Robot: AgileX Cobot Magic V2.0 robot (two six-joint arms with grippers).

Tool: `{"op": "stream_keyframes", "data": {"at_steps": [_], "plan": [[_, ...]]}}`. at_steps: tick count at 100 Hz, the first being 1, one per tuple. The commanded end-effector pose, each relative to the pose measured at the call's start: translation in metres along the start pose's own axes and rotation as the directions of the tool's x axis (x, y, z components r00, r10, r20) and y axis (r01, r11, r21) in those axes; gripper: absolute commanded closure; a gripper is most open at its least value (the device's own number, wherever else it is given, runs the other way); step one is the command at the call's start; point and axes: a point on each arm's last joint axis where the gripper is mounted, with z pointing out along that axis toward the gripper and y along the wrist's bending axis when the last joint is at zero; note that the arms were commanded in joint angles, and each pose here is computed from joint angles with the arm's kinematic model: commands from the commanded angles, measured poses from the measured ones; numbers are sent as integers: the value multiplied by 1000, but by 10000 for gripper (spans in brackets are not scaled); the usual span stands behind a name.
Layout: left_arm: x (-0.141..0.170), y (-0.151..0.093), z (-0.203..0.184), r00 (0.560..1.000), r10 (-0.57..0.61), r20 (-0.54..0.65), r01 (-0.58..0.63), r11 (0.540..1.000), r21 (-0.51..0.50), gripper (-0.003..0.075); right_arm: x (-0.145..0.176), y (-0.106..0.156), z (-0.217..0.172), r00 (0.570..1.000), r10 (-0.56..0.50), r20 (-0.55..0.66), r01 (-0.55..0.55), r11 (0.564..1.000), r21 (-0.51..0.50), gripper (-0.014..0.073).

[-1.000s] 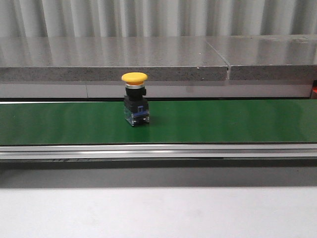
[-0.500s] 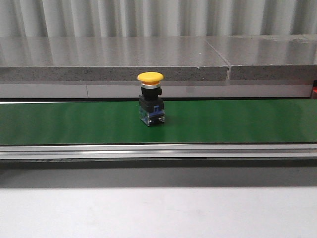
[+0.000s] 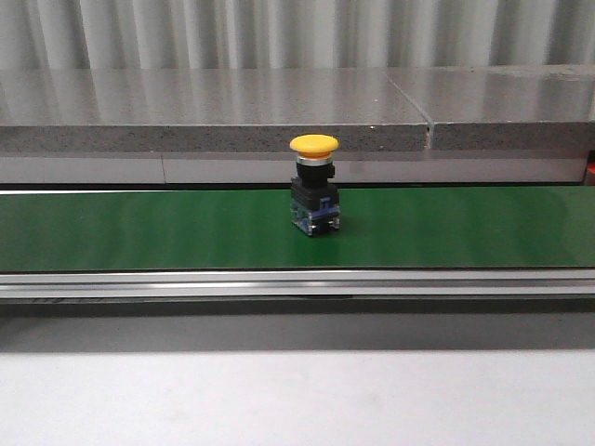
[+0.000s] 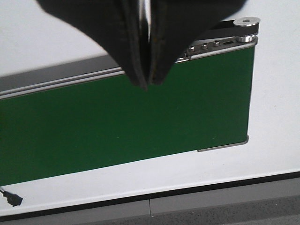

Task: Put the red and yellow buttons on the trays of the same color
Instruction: 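Lower the red button into the red tray and open the right gripper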

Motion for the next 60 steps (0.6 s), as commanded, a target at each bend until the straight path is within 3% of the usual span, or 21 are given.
{"op": "stream_keyframes", "data": {"at_steps": [1,18,35,42,60], "plan": [[-15,0,-4,995,3,99,-3,1000,-3,740,-16,3,-24,993,3,120,-2,1000,-11,445],[-15,0,-4,995,3,99,-3,1000,-3,740,-16,2,-21,993,4,116,-3,1000,-10,410],[-15,0,-4,995,3,99,-3,1000,-3,740,-15,2,-20,994,5,108,-4,1000,-10,169],[-15,0,-4,995,3,99,-3,1000,-3,740,-16,2,-20,994,5,113,-4,1000,-10,109],[-15,0,-4,995,3,99,-3,1000,-3,740,-17,2,-21,993,5,121,-4,1000,-9,107]]}}
